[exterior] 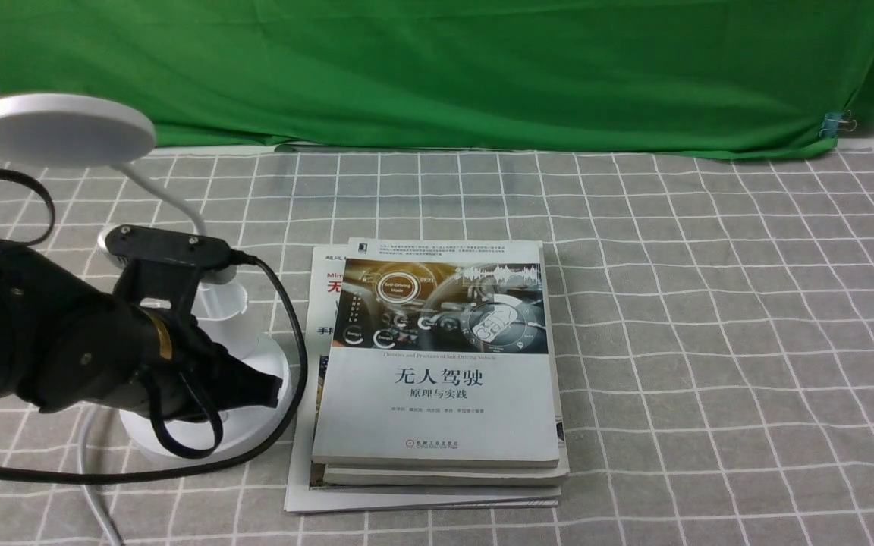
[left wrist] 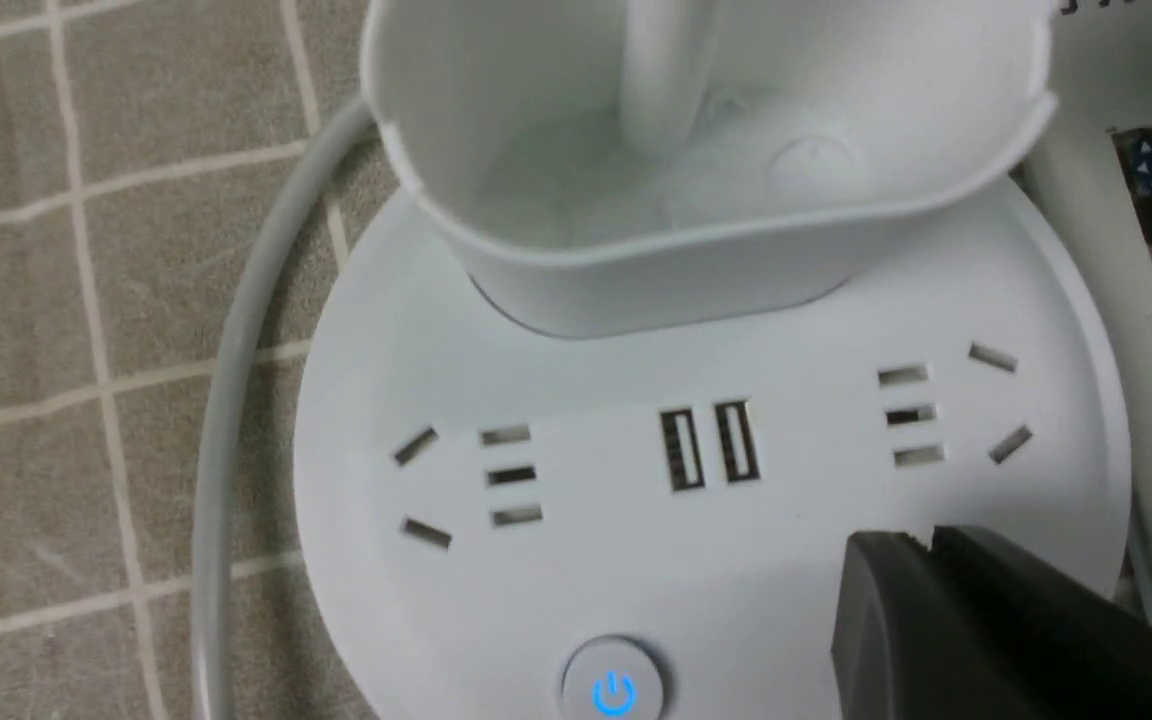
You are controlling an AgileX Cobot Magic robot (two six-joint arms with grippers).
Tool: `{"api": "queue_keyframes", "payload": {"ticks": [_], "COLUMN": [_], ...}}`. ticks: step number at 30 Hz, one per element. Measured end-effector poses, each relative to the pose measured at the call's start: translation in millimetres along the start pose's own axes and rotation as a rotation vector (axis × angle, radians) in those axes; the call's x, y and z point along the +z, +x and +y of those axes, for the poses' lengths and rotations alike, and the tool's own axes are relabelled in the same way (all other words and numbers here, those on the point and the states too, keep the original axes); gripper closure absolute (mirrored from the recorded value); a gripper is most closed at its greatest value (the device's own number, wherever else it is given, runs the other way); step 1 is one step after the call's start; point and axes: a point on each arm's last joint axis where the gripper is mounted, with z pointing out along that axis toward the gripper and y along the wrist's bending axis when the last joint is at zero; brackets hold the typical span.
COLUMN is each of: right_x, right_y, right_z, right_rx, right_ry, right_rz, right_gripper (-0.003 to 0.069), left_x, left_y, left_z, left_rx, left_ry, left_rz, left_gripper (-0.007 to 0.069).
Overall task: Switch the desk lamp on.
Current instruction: Use the left arm to press the button switch on the lamp holder
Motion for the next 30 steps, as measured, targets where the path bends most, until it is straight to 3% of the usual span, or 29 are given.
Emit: {"api": "queue_keyframes", "payload": {"ticks": [30], "right_x": [0.0], "right_y": [0.0], "right_z": [0.0], "right_rx": [0.000], "right_ry": [0.000], "right_rz": [0.000], "right_gripper": [0.0414], "left_x": [14.1], "left_y": [-0.2], "left_z": [-1.5], "left_rx": [-0.004], "left_ry": [0.002], "left_rz": [0.023], "left_gripper": [0.0606]}}
